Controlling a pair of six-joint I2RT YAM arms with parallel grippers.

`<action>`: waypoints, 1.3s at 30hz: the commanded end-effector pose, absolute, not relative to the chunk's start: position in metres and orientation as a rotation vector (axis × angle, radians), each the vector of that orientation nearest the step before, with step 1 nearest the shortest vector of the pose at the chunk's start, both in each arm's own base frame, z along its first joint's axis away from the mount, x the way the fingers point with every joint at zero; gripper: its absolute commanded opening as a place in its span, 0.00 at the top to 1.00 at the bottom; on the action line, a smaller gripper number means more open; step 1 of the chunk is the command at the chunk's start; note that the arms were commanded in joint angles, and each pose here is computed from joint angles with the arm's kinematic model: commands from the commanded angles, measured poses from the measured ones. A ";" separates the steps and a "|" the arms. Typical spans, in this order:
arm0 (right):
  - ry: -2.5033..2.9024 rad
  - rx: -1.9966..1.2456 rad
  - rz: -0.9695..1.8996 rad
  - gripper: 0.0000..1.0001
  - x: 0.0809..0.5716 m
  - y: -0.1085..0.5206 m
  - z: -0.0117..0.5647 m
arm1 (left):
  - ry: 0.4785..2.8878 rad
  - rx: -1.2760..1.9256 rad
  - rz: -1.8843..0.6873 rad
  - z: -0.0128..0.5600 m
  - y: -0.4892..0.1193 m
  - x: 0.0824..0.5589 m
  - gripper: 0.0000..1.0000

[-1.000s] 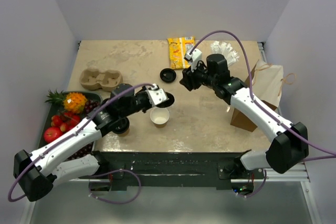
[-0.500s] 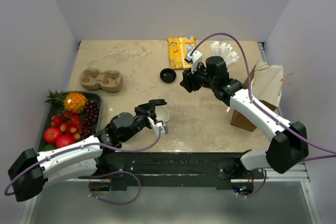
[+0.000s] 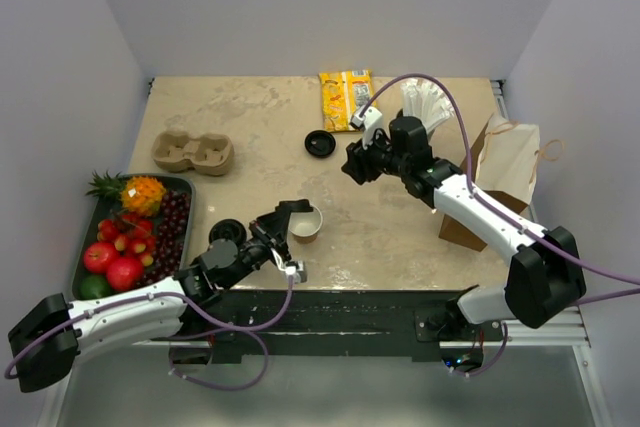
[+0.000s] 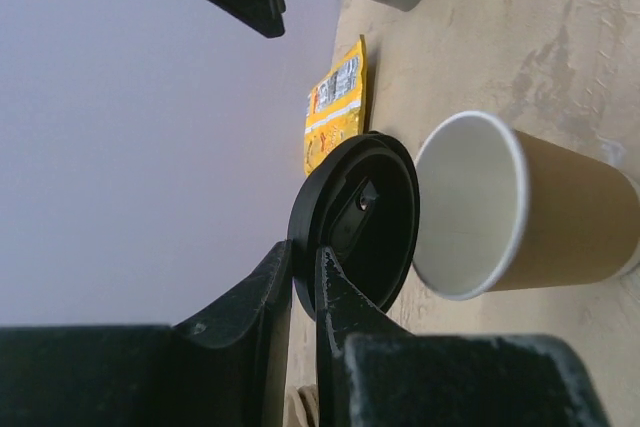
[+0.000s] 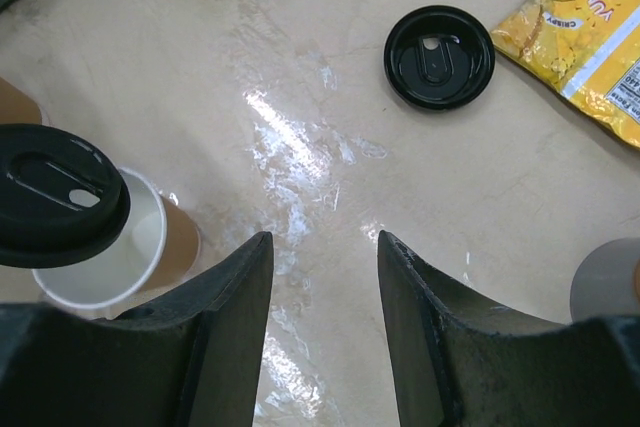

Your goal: Pack the takeout coffee

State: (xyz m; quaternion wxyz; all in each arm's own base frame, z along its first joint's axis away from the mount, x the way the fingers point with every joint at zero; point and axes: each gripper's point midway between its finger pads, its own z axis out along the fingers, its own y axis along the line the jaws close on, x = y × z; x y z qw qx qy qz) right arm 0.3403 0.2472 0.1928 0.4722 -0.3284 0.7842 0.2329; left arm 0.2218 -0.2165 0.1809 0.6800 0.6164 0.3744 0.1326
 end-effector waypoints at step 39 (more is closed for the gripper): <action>1.849 -0.841 0.688 0.50 0.330 0.265 0.196 | 0.729 1.575 0.141 0.147 -0.238 0.184 0.76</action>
